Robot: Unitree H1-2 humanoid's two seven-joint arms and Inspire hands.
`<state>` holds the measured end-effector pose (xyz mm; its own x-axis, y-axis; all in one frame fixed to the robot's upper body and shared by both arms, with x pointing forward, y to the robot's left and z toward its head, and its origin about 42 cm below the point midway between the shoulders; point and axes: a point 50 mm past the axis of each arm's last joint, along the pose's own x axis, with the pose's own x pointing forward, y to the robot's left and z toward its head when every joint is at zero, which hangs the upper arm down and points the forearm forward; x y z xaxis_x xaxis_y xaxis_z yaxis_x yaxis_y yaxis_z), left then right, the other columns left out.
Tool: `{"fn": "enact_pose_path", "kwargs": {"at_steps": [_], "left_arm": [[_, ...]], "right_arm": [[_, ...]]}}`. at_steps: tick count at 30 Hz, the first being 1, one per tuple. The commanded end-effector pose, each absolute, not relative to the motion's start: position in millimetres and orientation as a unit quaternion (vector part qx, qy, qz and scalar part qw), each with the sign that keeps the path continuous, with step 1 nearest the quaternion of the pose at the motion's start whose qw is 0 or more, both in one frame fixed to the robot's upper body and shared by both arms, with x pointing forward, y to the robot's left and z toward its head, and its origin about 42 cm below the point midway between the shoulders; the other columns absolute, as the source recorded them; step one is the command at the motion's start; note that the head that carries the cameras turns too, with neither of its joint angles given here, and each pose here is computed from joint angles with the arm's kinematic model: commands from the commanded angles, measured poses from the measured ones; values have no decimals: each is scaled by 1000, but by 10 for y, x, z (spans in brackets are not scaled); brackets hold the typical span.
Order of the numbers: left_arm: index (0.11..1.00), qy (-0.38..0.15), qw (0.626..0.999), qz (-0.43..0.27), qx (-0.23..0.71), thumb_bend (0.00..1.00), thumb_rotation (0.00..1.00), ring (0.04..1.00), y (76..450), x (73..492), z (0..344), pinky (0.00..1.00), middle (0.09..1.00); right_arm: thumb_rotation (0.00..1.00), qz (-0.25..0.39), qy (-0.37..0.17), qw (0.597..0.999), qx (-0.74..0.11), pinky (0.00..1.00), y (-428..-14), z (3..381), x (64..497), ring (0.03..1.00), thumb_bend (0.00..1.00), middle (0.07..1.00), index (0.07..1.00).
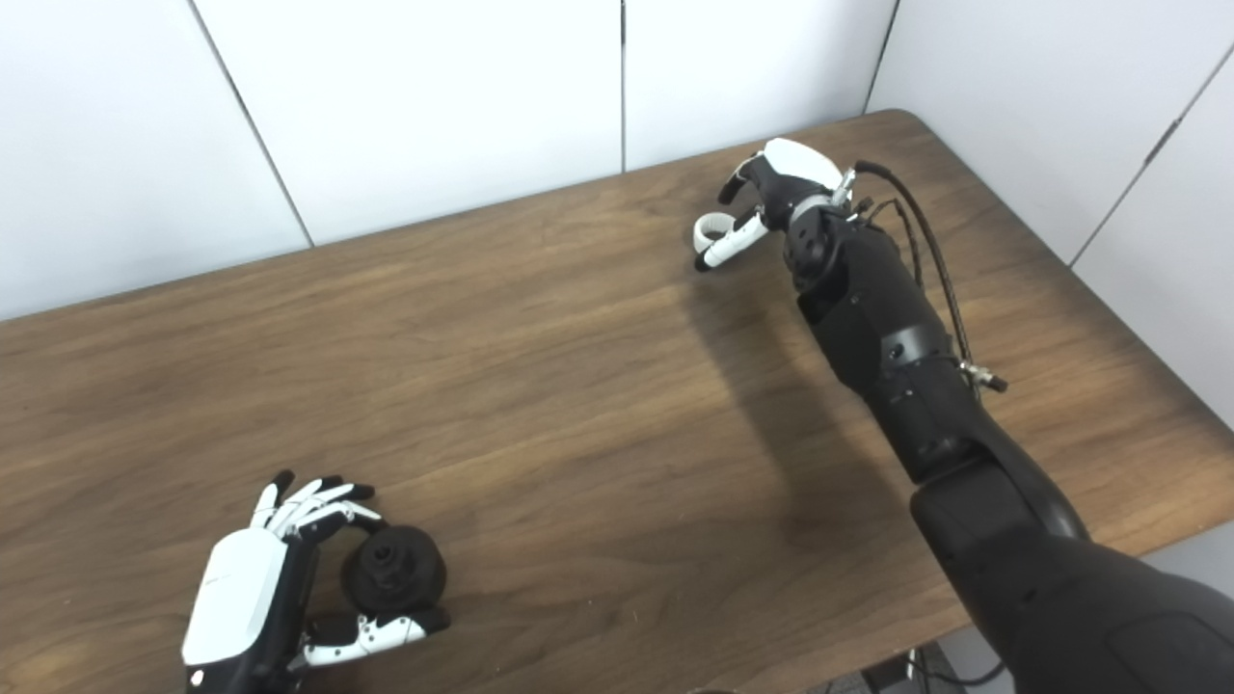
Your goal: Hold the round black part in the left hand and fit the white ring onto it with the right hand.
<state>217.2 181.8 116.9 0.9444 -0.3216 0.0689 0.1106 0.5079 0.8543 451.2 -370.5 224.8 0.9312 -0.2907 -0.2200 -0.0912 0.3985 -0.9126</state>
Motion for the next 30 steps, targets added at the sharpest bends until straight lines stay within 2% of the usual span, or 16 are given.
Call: {"fn": "enact_pose_path", "kwargs": {"at_steps": [1,15,22,23,25,30], "left_arm": [[485,-113,857,-129,486,523,51,871,1835,2149,1186,1000,774],[484,-114,858,-126,484,523,51,869,1811,2152,1209,1000,772],[484,-118,858,-125,483,523,50,865,1800,2158,1206,1000,770],[485,-117,858,-125,484,523,51,867,1799,2158,1206,1000,771],[485,-117,858,-125,484,523,51,870,1794,2157,1216,1000,773],[485,-121,859,-124,481,523,51,867,1793,2160,1222,1000,772]], "right_arm": [[259,-87,142,816,-553,1000,-3713,2579,4630,1000,839,952,706],[233,-83,149,818,-550,1000,-3689,2528,4607,1000,803,953,687],[203,-82,145,820,-548,1000,-3710,2515,4565,1000,775,921,631],[170,-81,145,819,-550,1000,-3715,2512,4559,1000,626,909,549],[146,-81,140,818,-552,1000,-3721,2509,4540,1000,542,884,503],[134,-86,131,822,-547,1000,-3723,2499,4514,1000,523,866,490]]}}
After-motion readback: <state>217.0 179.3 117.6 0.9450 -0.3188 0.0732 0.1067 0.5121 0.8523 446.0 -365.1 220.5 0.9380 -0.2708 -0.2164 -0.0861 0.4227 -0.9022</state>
